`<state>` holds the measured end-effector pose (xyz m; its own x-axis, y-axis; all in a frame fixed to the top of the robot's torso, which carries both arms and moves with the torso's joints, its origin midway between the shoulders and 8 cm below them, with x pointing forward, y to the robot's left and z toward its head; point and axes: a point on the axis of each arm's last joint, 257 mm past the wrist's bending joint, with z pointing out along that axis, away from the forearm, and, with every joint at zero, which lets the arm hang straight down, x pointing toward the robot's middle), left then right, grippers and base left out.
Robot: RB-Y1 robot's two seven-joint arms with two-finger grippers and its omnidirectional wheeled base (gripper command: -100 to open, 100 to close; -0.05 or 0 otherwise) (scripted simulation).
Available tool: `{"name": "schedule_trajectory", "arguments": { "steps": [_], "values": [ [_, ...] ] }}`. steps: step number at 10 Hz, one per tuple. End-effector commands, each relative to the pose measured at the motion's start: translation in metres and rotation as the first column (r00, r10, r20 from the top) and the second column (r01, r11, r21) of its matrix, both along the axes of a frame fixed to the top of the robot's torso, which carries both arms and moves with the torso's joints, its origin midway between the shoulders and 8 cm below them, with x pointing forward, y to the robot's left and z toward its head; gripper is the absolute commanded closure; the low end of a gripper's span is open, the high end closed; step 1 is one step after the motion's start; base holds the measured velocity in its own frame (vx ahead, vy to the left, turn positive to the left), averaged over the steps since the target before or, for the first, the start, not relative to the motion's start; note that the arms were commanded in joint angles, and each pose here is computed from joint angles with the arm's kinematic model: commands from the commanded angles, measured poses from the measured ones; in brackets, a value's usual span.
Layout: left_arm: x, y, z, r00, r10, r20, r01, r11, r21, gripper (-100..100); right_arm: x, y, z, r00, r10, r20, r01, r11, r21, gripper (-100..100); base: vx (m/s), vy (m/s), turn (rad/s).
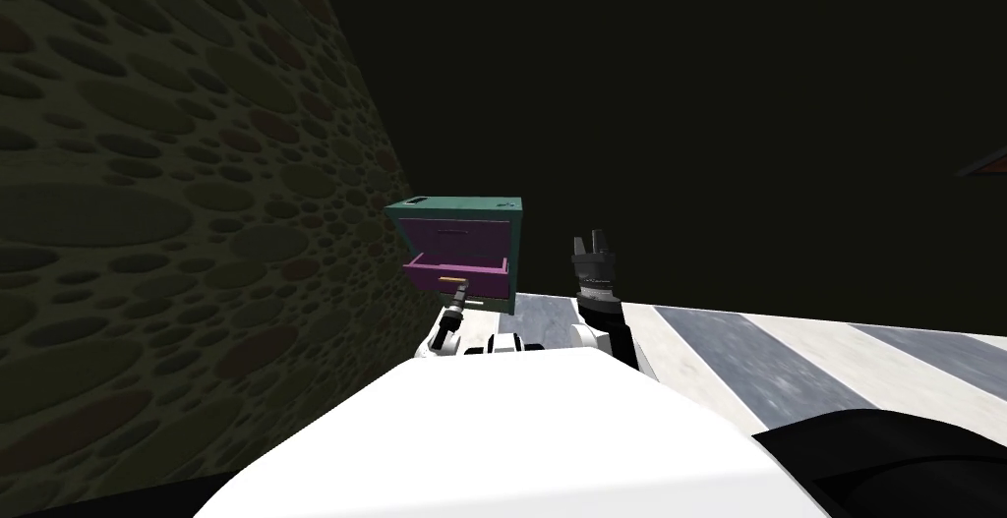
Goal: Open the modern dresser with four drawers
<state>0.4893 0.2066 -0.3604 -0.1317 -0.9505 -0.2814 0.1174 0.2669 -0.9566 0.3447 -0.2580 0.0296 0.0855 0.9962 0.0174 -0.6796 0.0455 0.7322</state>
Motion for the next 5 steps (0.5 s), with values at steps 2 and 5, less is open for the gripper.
{"name": "schedule_trajectory", "arguments": {
  "steps": [2, 5],
  "values": [
    [0.025, -0.002, 0.015, 1.0, -0.005, 0.001, 0.005, 1.0, 0.0, -100, 0.0, 0.0, 0.0, 1.0, 0.0, 0.0, 0.0, 1.0, 0.0, 0, -0.111, -0.001, 0.015],
    [0.05, -0.003, 0.032, 1.0, -0.008, 0.001, 0.008, 1.0, 0.001, -100, 0.0, 0.0, 0.0, 1.0, 0.0, 0.0, 0.0, 1.0, 0.0, 0, -0.066, 0.004, 0.006]
  ]
}}
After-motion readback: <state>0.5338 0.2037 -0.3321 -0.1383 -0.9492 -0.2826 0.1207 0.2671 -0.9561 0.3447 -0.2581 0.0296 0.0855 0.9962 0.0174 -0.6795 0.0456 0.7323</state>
